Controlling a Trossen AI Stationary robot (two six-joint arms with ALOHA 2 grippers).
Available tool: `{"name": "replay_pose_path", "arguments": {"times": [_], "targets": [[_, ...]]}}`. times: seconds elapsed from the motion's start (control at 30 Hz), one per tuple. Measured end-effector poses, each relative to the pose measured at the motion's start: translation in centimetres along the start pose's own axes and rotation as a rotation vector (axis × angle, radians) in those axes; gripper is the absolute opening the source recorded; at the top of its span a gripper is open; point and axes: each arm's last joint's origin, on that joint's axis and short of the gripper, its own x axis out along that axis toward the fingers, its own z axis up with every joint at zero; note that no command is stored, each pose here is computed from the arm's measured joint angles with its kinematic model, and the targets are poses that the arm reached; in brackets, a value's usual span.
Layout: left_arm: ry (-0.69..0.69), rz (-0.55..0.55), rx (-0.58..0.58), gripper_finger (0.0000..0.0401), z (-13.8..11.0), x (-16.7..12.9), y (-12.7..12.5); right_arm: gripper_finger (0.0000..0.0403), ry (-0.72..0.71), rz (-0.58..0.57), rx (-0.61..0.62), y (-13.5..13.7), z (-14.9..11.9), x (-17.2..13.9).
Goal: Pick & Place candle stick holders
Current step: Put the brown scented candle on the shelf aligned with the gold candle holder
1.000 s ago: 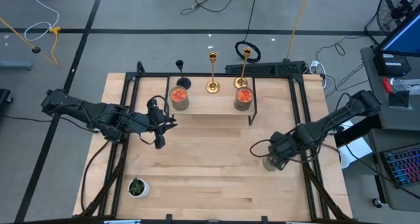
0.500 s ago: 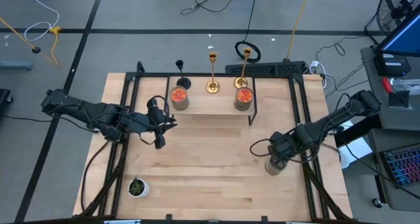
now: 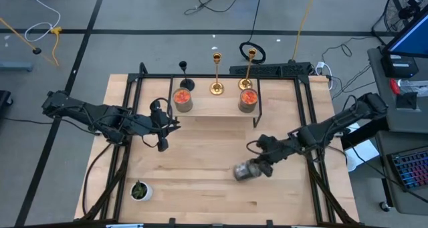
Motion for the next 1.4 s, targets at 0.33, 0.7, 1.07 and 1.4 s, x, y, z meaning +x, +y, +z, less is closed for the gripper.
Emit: {"name": "replay_pose_path", "arguments": {"times": [0.33,0.7,1.07,1.4], "targets": [[0.0,0.0,-0.001,0.0086,0.0,0.0,0.0,0.0001,-0.034,-0.159,-0.277,4.6,7.3,-0.1],[0.001,-0.001,0.0,0.0085,0.0,0.0,0.0,0.0,-0.166,-0.239,-0.488,7.3,17.2,-1.3],[0.003,-0.002,0.001,0.0086,0.0,0.0,0.0,0.0,-0.296,-0.42,-0.39,3.4,22.9,-3.1],[0.004,-0.002,0.001,0.0085,0.0,0.0,0.0,0.0,-0.241,-0.526,-0.256,-0.7,24.4,-4.4]]}}
